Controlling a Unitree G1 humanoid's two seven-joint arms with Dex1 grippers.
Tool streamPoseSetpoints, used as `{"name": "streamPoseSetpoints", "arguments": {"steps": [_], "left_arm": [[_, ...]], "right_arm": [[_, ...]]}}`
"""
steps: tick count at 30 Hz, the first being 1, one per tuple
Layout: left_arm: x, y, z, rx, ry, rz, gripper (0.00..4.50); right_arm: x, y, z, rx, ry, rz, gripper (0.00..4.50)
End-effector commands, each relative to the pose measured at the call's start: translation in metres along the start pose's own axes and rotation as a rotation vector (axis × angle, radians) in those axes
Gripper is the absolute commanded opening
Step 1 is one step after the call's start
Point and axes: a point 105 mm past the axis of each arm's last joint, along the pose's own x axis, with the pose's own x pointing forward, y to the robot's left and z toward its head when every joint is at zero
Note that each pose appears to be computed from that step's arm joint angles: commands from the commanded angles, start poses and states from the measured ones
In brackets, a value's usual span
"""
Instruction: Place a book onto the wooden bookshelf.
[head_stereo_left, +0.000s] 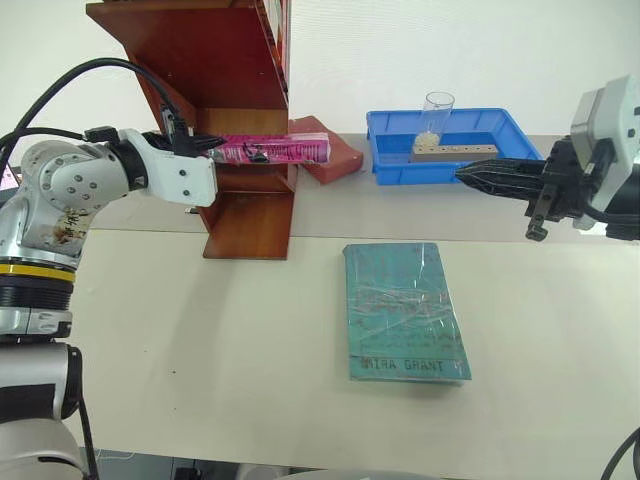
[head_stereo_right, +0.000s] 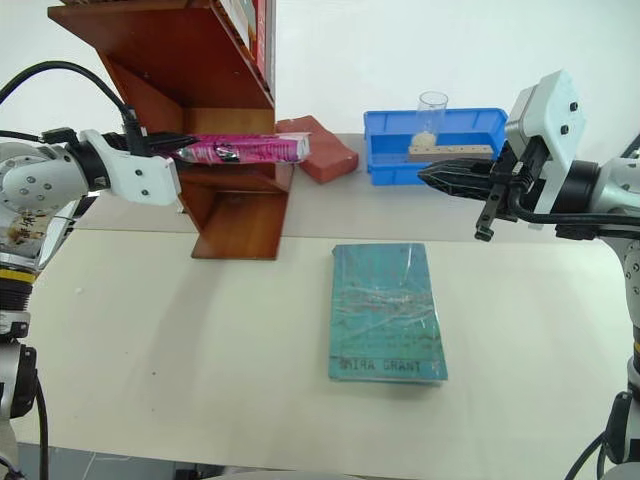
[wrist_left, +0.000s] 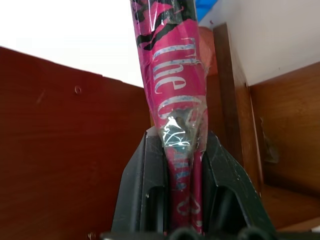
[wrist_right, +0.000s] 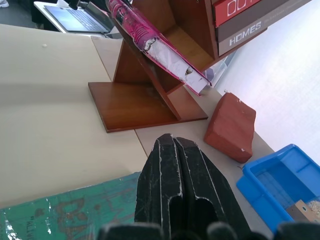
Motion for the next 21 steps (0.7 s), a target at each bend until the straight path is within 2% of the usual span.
{"name": "streamPoseSetpoints", "arguments": {"steps": [1, 2, 8, 12, 17, 21], "left_arm": [[-0.014, 0.014, -0.004, -0.011, 0.018, 0.047, 1.29], [-0.015, 0.014, -0.005, -0.017, 0.020, 0.047, 1.56], [-0.022, 0.014, -0.005, -0.039, 0.014, 0.039, 4.46], [-0.037, 0.018, -0.004, -0.066, 0.002, 0.039, 4.46], [-0.066, 0.029, -0.003, -0.184, -0.041, 0.088, 4.46], [-0.086, 0.041, -0.010, -0.507, -0.071, 0.187, 4.46]], "right_arm": [[-0.007, -0.005, 0.010, -0.052, -0.031, -0.033, 0.00], [-0.007, -0.005, 0.010, -0.052, -0.030, -0.033, 0.00], [-0.007, -0.006, 0.007, -0.054, -0.024, -0.032, 0.00], [-0.008, -0.007, 0.006, -0.056, -0.020, -0.033, 0.00], [-0.009, -0.010, 0.004, -0.059, -0.012, -0.031, 0.00], [-0.010, -0.012, 0.000, -0.072, 0.012, -0.012, 0.00]]}}
